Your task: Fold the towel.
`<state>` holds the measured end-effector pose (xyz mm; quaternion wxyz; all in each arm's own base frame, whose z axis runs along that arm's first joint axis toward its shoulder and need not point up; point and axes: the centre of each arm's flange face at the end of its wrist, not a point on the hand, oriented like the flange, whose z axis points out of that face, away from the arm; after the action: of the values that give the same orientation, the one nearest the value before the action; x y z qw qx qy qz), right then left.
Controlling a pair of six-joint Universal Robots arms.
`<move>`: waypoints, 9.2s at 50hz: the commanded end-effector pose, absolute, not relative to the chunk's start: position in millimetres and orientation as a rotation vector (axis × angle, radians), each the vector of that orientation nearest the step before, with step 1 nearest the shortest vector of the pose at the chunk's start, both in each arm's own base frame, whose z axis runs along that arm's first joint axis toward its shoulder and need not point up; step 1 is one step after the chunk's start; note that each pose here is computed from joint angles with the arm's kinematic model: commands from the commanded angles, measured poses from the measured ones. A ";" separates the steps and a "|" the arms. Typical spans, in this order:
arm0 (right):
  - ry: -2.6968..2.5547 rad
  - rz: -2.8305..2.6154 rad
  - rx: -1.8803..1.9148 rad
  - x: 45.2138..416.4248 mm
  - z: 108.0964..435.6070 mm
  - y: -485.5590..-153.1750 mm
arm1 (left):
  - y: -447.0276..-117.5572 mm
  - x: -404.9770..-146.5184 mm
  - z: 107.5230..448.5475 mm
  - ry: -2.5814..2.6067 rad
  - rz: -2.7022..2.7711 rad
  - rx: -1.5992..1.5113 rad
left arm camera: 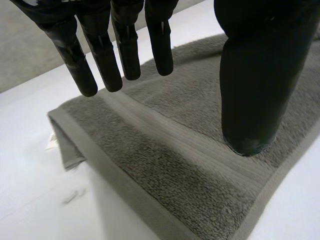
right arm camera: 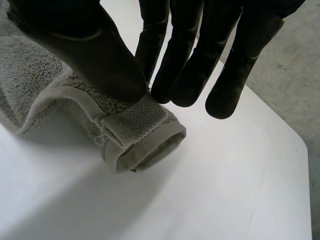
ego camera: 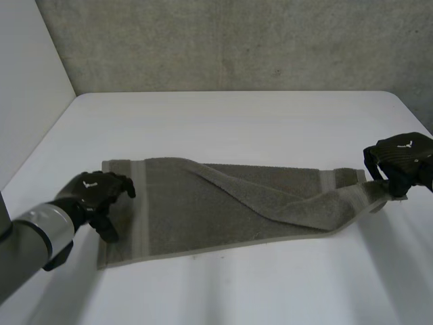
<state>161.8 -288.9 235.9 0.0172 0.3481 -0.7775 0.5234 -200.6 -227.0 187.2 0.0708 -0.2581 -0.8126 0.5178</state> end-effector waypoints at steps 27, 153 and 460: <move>-2.449 1.615 1.064 160.1 189.2 -285.3 | -217.6 -196.3 127.6 -2.403 1.574 -1.034; -2.572 1.104 1.386 147.2 182.5 -243.2 | -204.5 -177.4 157.1 -2.581 1.454 -0.961; -2.408 1.896 0.845 195.4 124.8 -377.6 | -346.9 -180.2 207.9 -2.180 1.954 -0.101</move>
<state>203.1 -372.5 125.2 -0.0204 0.2797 -0.7528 0.5954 -179.4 -347.4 210.0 0.1050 -0.0344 -0.7378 0.6660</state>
